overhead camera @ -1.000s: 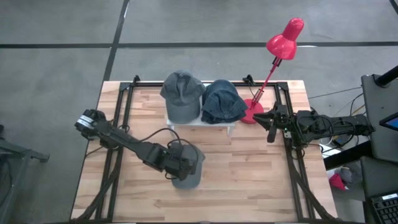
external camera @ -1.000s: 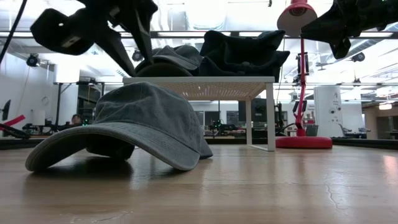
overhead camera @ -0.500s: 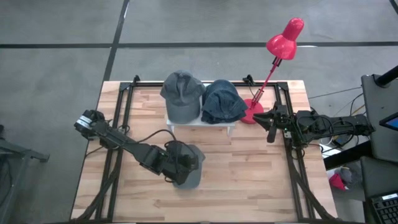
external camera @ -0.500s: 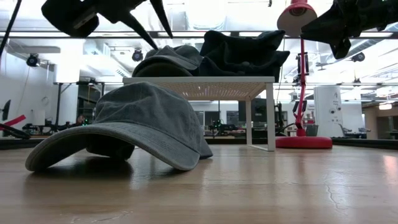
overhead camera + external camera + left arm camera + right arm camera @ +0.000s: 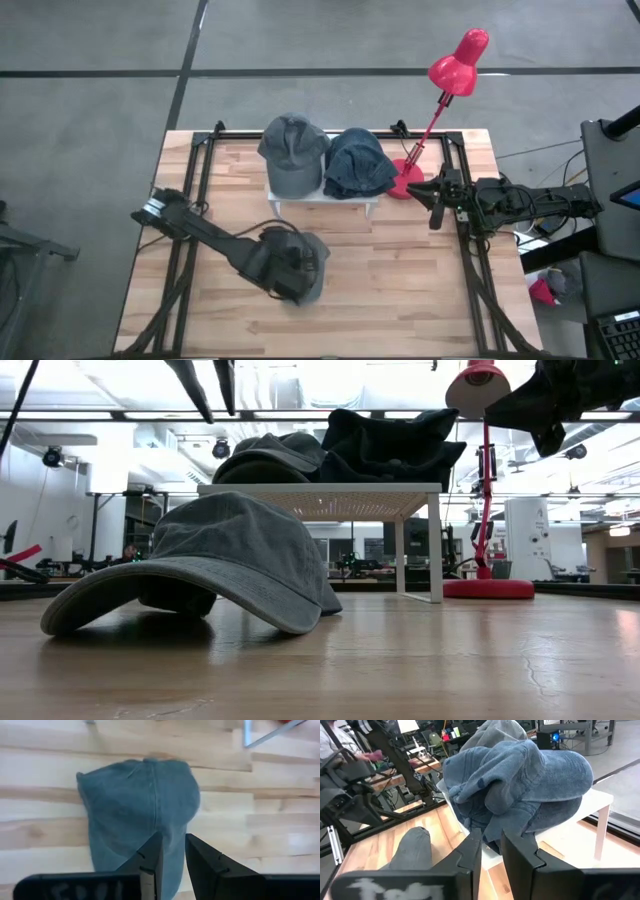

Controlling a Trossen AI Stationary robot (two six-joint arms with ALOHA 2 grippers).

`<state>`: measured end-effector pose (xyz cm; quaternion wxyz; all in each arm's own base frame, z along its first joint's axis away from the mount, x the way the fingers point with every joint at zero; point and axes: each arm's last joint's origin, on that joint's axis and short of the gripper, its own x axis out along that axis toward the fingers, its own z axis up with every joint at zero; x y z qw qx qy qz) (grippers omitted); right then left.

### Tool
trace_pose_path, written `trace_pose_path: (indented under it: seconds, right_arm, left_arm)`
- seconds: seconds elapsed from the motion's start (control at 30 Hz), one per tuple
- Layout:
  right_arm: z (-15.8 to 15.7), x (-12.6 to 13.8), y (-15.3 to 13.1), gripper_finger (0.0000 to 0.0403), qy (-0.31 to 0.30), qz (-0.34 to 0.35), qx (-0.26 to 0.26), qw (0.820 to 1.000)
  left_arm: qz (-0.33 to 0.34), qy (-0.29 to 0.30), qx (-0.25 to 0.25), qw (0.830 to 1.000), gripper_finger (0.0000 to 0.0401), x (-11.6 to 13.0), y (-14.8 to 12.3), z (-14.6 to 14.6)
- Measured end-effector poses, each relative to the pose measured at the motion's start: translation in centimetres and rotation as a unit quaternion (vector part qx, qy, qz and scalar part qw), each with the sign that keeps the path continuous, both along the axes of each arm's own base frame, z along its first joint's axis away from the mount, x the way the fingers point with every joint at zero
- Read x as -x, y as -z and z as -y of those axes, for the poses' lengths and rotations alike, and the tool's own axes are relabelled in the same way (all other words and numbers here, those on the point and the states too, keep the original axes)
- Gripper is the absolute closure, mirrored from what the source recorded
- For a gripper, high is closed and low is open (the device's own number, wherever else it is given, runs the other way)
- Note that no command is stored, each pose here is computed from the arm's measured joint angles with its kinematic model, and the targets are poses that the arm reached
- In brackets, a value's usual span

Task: Pick & Place hat
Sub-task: Stack the gray cap on the other gray cap on the shelf

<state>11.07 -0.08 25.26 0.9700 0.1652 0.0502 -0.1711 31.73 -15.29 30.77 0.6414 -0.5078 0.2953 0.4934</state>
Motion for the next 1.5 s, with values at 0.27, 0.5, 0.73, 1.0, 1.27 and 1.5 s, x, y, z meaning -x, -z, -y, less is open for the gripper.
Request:
trace_pose_path:
  seconds: [0.27, 0.5, 0.73, 1.0, 1.27, 1.5]
  right_arm:
    - [0.0, 0.0, 0.1, 0.0327, 0.000, -0.003, 0.000, 1.000]
    - [0.0, 0.0, 0.1, 0.0317, 0.000, -0.003, 0.000, 1.000]
    - [0.0, 0.0, 0.1, 0.0314, 0.000, -0.003, 0.000, 1.000]
    - [0.0, 0.0, 0.1, 0.0329, 0.000, -0.003, 0.000, 1.000]
    - [0.0, 0.0, 0.1, 0.0331, 0.000, -0.003, 0.000, 1.000]
    - [0.0, 0.0, 0.1, 0.0320, 0.000, -0.003, 0.000, 1.000]
  left_arm:
    - [-0.046, 0.001, -0.001, 0.999, 0.0328, -2.2, 2.3, 1.2]
    - [-0.064, 0.001, -0.011, 0.998, 0.0327, -2.6, 3.5, 1.4]
    - [-0.062, 0.010, -0.023, 0.998, 0.0312, -2.6, 3.4, 1.3]
    - [-0.059, 0.014, -0.035, 0.998, 0.0261, -2.6, 3.4, 1.3]
    - [-0.073, 0.021, -0.043, 0.996, 0.0207, -3.1, 3.9, 0.7]
    - [-0.113, 0.033, -0.040, 0.992, 0.0182, -4.6, 6.2, -0.1]
